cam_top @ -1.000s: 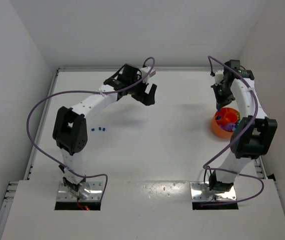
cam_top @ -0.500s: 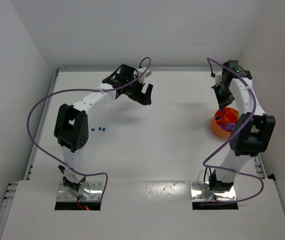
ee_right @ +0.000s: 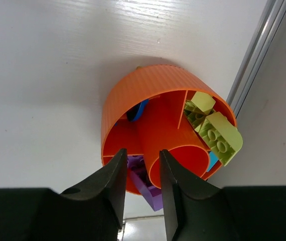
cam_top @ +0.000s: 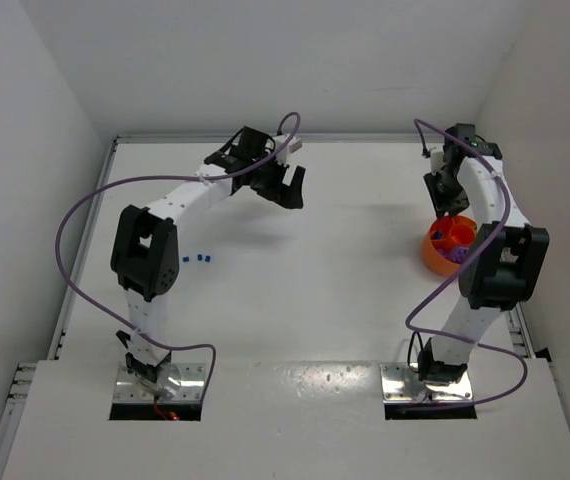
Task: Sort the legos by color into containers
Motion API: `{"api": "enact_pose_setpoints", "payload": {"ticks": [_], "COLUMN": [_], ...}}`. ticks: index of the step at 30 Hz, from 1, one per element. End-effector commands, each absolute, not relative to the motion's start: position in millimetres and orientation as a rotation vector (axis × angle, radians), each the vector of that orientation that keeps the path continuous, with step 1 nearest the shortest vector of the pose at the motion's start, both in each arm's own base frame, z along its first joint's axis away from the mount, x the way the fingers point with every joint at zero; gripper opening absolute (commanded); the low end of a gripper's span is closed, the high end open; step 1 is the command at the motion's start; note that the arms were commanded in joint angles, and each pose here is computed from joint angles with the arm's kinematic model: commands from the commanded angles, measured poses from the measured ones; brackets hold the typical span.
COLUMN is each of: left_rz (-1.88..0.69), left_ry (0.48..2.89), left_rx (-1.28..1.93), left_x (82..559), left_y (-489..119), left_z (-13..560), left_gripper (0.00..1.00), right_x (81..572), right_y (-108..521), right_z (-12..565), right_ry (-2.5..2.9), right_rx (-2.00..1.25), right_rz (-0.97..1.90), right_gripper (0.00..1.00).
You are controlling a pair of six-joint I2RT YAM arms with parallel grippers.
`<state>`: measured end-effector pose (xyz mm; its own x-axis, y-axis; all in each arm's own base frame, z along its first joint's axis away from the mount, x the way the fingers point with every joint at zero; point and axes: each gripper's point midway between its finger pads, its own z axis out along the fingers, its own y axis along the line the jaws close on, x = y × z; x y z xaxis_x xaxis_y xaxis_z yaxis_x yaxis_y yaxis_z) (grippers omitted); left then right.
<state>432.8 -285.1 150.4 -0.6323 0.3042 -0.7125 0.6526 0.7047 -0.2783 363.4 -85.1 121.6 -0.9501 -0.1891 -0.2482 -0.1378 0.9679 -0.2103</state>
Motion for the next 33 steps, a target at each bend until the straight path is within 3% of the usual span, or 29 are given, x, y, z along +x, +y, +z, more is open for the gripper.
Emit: {"api": "enact_pose_setpoints", "payload": {"ticks": [1, 7, 12, 18, 26, 33], "left_rz": [-0.728, -0.649, -0.501, -0.329, -0.126, -0.115], "left_ry": [2.22, 2.247, 2.355, 2.462, 2.46, 2.38], "left_rx": [0.713, 0.669, 0.683, 0.889, 1.081, 1.425], "left_x": [440, 443, 423, 363, 337, 333], "left_y": [-287, -265, -197, -98, -1, 19], "left_z": [167, 164, 138, 114, 100, 76], "left_gripper": [0.99, 0.99, 0.99, 0.79, 0.53, 0.5], "right_x": [367, 372, 378, 380, 383, 391], "right_y": [-90, -77, -51, -27, -1, 23], "right_z": [122, 136, 161, 169, 165, 162], "right_ry": [2.831, 2.793, 2.716, 2.669, 2.666, 2.65], "right_rx": [-0.227, -0.268, -0.326, -0.414, -0.528, -0.63], "right_rz": [-0.309, -0.249, -0.073, 0.023, 0.117, 0.157], "right_gripper": [0.32, 0.32, 0.45, 0.52, 0.53, 0.58]}}
